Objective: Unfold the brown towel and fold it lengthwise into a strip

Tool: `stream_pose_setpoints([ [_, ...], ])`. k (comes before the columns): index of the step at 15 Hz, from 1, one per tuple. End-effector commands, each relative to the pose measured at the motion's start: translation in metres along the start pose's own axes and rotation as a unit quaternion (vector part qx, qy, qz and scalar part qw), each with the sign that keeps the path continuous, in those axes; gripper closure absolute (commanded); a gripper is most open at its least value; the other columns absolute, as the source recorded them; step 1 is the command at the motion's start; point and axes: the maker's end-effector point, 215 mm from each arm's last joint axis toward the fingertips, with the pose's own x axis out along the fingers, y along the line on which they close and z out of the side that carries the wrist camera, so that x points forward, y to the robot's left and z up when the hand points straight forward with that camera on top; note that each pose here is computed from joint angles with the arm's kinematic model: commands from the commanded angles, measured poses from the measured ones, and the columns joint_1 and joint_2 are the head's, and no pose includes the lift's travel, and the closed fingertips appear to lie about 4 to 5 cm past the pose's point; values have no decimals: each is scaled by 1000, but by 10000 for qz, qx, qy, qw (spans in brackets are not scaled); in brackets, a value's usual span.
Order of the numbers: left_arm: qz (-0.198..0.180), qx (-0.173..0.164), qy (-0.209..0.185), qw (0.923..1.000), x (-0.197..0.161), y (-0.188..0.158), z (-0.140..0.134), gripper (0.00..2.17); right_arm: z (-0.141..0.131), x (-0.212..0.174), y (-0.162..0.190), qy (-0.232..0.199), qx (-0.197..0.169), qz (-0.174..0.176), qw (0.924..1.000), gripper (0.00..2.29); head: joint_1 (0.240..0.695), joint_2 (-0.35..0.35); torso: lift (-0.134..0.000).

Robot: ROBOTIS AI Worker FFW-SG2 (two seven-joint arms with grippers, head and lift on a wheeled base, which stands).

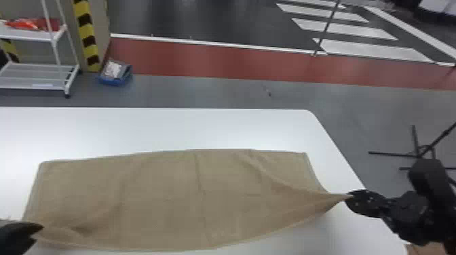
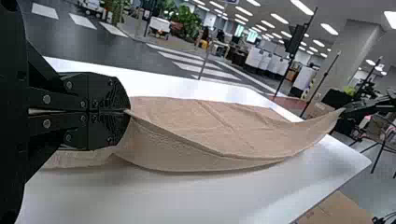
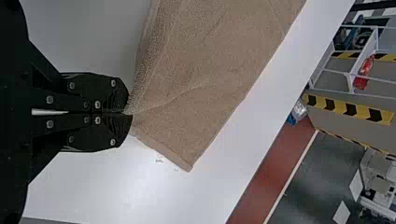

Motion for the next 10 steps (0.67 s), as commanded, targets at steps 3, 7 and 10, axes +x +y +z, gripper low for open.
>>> stream_pose_setpoints([
  [3,-42,-232,274,9993,2,8,-22,1231,-3,2,-4,83,73,-1,9999,2260,695,-219,-120],
  [7,-4,-411,428,9982,1,7,-35,1160,-4,3,-3,88,99,16,9999,2260,695,-201,-120],
  [10,43,-584,557,9967,0,6,-44,1099,-4,3,-2,91,107,23,9999,2260,695,-188,-120],
])
